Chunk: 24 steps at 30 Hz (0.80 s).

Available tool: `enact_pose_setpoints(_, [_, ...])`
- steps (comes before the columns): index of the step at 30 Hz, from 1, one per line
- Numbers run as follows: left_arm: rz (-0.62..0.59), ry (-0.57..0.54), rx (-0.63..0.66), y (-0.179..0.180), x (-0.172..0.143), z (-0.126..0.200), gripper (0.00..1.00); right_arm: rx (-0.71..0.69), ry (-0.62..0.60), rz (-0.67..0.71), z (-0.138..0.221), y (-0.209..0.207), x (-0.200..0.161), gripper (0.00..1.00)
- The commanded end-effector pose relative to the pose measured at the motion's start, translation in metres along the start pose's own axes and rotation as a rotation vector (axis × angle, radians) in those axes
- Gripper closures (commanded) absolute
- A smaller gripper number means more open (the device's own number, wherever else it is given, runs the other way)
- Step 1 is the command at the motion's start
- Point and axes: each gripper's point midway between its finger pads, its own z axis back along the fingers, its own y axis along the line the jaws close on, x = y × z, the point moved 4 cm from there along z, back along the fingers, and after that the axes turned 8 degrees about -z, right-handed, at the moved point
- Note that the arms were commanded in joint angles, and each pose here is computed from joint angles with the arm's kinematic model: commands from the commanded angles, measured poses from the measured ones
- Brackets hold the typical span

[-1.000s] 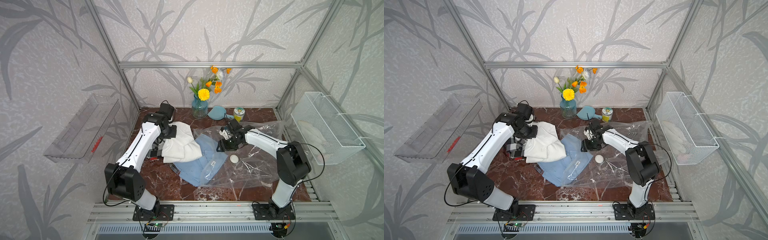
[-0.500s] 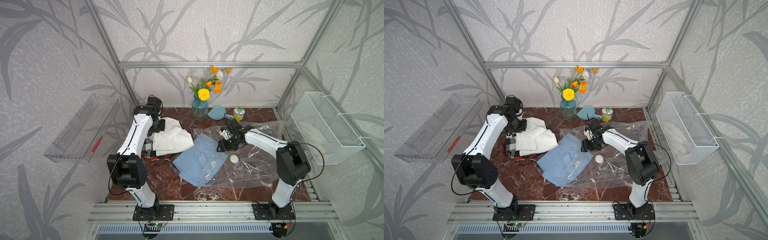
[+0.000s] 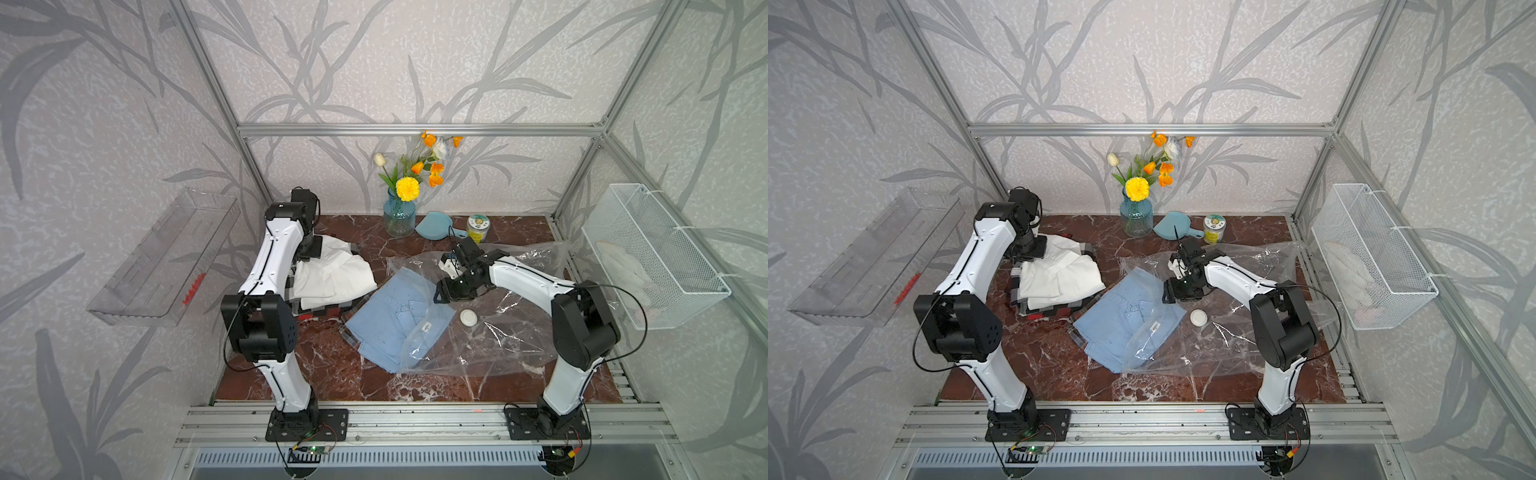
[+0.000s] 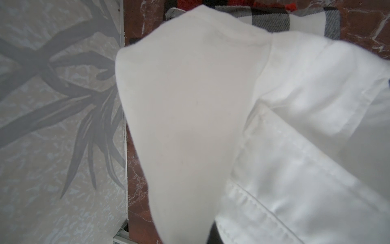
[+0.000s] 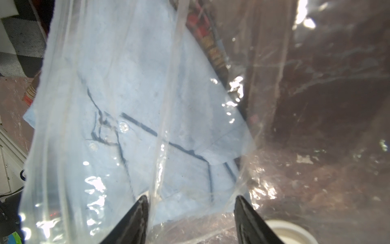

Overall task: Take the shirt out of the vacuum bag
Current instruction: Move the shirt at the center of the board.

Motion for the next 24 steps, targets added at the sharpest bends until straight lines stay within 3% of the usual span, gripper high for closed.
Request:
enact_pose_setpoints(1, [0.002, -0.008, 0.083, 0.019, -0.004, 0.011, 1.0, -0.002, 0.017, 0.0, 0.0, -0.003, -0.001, 0.35])
enact_pose_setpoints(5, [-0.007, -0.023, 0.132, 0.022, -0.011, 0.002, 1.0, 0.003, 0.019, -0.001, -0.001, -0.003, -0.001, 0.35])
enact_pose_setpoints(7, [0.007, -0.004, 0.137, 0.024, -0.014, -0.013, 0.91, 0.006, 0.021, -0.002, -0.001, -0.003, -0.001, 0.35])
enact_pose_setpoints(9, [0.041, 0.023, 0.123, 0.026, -0.015, -0.031, 0.65, 0.011, 0.021, 0.0, -0.001, -0.002, -0.001, 0.35])
enact_pose_setpoints(11, [0.08, 0.074, 0.138, 0.031, -0.015, -0.035, 0.54, 0.011, 0.021, 0.003, 0.0, -0.002, -0.001, 0.35])
enact_pose_setpoints(13, [0.137, 0.048, 0.16, 0.04, -0.01, -0.025, 0.33, 0.008, 0.019, 0.009, 0.001, -0.002, -0.002, 0.35])
enact_pose_setpoints(15, [0.196, -0.03, 0.18, 0.049, -0.006, -0.003, 0.04, 0.003, 0.016, 0.009, 0.003, -0.004, -0.002, 0.35])
enact_pose_setpoints(16, [0.239, -0.081, 0.176, 0.055, -0.006, 0.011, 0.0, 0.003, 0.014, 0.008, 0.004, -0.004, -0.002, 0.35])
enact_pose_setpoints(20, [0.425, -0.272, 0.074, 0.08, -0.008, 0.051, 0.0, 0.009, 0.02, 0.005, 0.002, -0.005, -0.003, 0.35])
enact_pose_setpoints(24, [0.373, -0.274, -0.117, 0.064, 0.006, 0.055, 0.0, 0.015, 0.025, 0.007, 0.0, -0.004, -0.001, 0.35])
